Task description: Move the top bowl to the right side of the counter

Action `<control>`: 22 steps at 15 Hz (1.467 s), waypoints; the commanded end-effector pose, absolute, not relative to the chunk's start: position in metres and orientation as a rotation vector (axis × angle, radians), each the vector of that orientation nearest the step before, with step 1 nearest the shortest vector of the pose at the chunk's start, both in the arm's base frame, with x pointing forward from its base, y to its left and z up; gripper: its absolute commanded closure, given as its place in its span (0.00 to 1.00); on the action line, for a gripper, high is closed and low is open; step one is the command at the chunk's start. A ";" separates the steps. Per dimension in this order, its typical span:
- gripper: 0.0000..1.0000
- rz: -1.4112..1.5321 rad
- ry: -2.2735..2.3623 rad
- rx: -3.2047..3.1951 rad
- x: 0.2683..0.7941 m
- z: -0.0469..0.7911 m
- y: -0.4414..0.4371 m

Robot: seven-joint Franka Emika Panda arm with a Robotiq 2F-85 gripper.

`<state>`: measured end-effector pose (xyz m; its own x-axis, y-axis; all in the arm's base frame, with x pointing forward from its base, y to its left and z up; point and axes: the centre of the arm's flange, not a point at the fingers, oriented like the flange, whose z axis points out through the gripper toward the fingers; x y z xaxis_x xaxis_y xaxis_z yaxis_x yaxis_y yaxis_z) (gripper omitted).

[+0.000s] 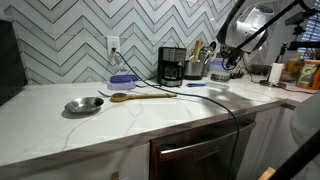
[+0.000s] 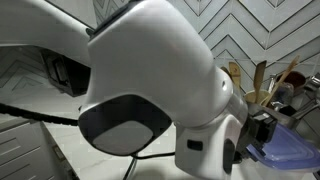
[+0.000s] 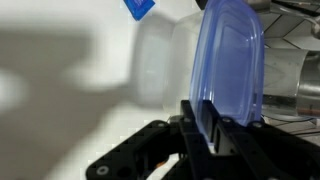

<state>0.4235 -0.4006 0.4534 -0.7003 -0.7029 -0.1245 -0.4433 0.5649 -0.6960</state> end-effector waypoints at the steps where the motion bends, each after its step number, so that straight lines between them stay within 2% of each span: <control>1: 0.96 -0.917 2.504 -0.906 0.450 0.415 -0.426; 2: 0.96 -0.920 2.510 -0.902 0.450 0.415 -0.426; 3: 0.84 -0.914 2.409 -0.934 0.425 0.453 -0.399; 9: 0.84 -0.914 2.408 -0.935 0.425 0.453 -0.399; 10: 0.96 -0.914 2.409 -0.935 0.425 0.453 -0.399; 22: 0.96 -0.847 2.557 -0.853 0.463 0.373 -0.443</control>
